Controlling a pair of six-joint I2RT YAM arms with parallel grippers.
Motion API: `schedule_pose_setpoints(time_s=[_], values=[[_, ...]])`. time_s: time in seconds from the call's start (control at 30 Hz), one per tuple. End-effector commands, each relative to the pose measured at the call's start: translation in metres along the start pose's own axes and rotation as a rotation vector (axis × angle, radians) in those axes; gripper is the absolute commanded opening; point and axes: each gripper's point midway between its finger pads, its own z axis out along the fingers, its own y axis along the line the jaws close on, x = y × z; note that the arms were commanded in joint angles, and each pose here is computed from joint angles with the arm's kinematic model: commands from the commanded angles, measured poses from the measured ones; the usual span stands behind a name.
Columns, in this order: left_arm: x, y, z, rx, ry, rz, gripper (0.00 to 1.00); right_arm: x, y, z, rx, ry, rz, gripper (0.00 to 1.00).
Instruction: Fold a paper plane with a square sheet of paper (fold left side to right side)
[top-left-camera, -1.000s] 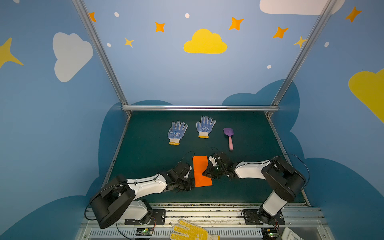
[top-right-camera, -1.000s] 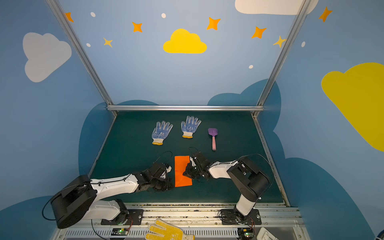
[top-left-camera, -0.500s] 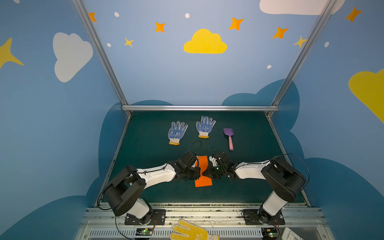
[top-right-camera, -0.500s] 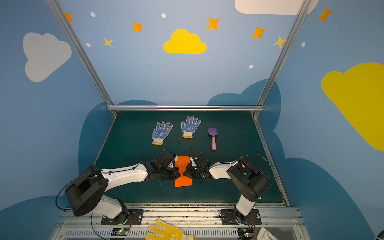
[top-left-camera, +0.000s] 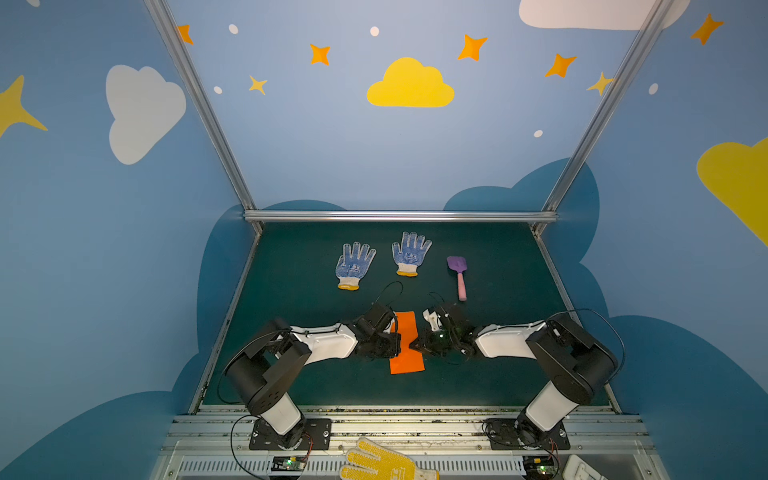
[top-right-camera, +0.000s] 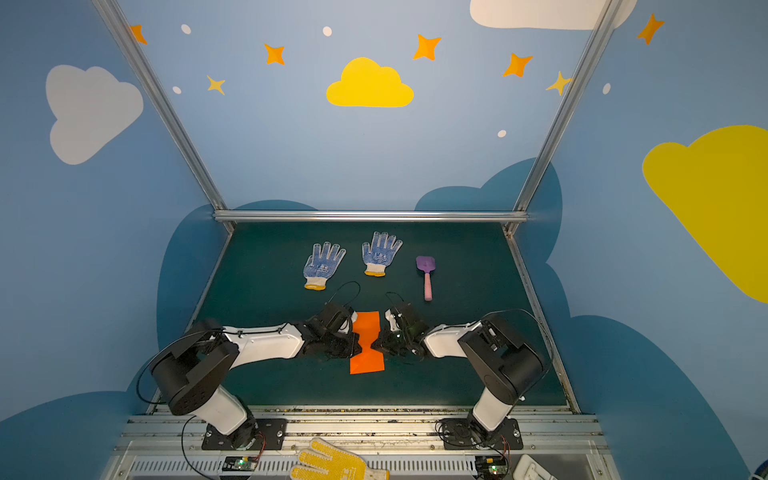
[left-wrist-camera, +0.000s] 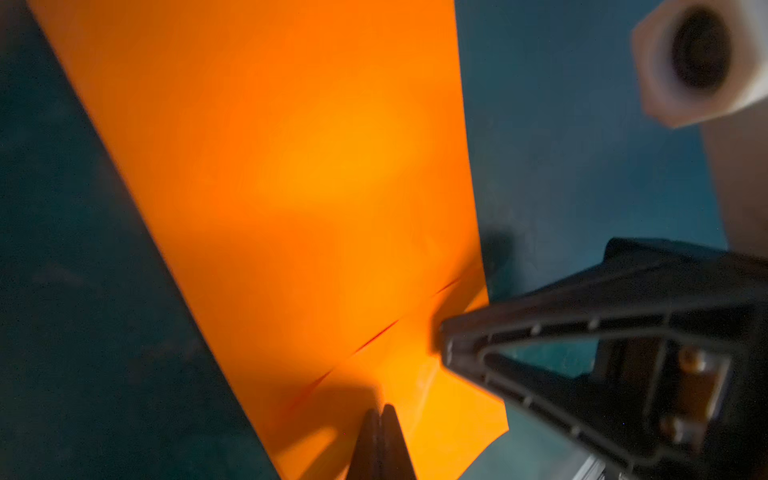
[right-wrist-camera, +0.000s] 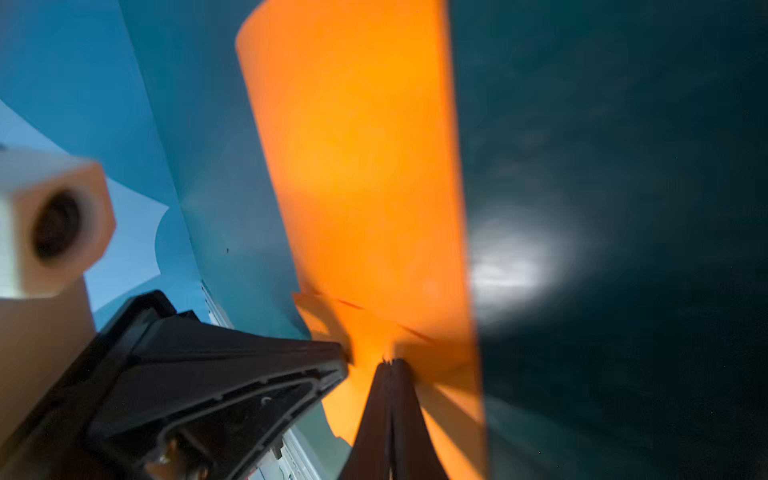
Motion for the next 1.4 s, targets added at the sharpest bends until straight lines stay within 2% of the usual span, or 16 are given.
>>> schedule_pose_setpoints(time_s=[0.0,0.13,0.33,0.47,0.67,1.03,1.37], values=[[0.023,0.028,0.012,-0.079,0.065,-0.021,0.04,0.008,-0.074,-0.015,0.228,0.009,0.076,0.00],[0.021,0.025,0.010,-0.069,0.062,-0.019,0.04,0.002,-0.079,-0.030,0.229,-0.008,0.089,0.00],[0.006,0.007,-0.002,-0.039,0.025,0.006,0.04,0.013,-0.061,-0.048,0.148,-0.014,0.091,0.00],[-0.007,-0.002,-0.014,-0.034,-0.004,0.024,0.04,0.029,-0.052,-0.053,0.123,0.008,0.075,0.28],[-0.017,0.003,-0.025,-0.039,-0.031,0.019,0.09,0.055,-0.054,-0.050,0.136,0.044,0.070,0.42],[-0.014,0.023,-0.014,-0.070,-0.006,-0.006,0.06,0.086,-0.054,-0.038,0.141,0.081,0.084,0.48],[0.000,0.041,0.003,-0.098,0.033,-0.034,0.04,0.096,-0.060,-0.025,0.170,0.077,0.119,0.51]])
